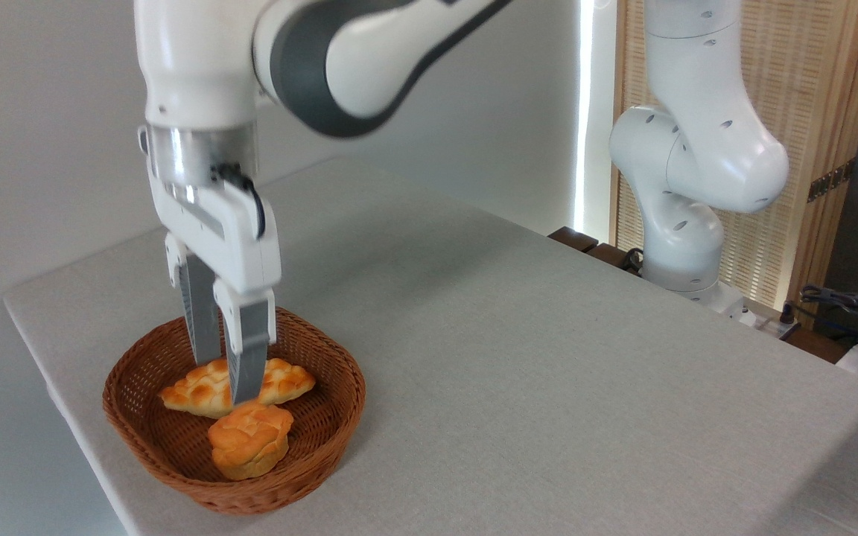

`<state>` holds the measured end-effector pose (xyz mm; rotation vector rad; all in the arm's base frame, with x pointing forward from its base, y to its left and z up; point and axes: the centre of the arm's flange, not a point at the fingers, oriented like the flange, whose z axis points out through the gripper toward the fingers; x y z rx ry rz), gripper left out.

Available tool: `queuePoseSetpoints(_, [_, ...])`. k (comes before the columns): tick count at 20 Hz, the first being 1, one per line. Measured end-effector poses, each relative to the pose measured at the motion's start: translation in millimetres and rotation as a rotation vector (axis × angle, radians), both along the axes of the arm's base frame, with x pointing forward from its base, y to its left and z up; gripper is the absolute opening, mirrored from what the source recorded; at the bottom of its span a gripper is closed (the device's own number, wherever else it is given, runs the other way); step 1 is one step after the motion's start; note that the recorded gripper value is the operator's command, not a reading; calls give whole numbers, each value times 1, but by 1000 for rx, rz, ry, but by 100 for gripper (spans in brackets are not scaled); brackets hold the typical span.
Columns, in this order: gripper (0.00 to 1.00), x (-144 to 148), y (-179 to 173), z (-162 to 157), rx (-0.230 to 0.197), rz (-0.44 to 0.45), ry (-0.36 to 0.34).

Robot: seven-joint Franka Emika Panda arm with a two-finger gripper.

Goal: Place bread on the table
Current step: 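Lower the open gripper into the basket over the round orange bun, then close the gripper fingers around the round orange bun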

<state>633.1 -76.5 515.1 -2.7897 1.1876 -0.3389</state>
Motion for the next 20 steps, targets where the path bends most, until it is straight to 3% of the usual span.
queuePoseSetpoints(4, [100, -2, -2, -29, -2, -6, -10])
queuePoseSetpoints(11, [100, -7, -10, -52, 29, -52, -16])
queuePoseSetpoints(16, [100, -11, -13, -73, 91, -94, 6])
queuePoseSetpoints(20, [100, -11, -14, -79, 111, -108, 11])
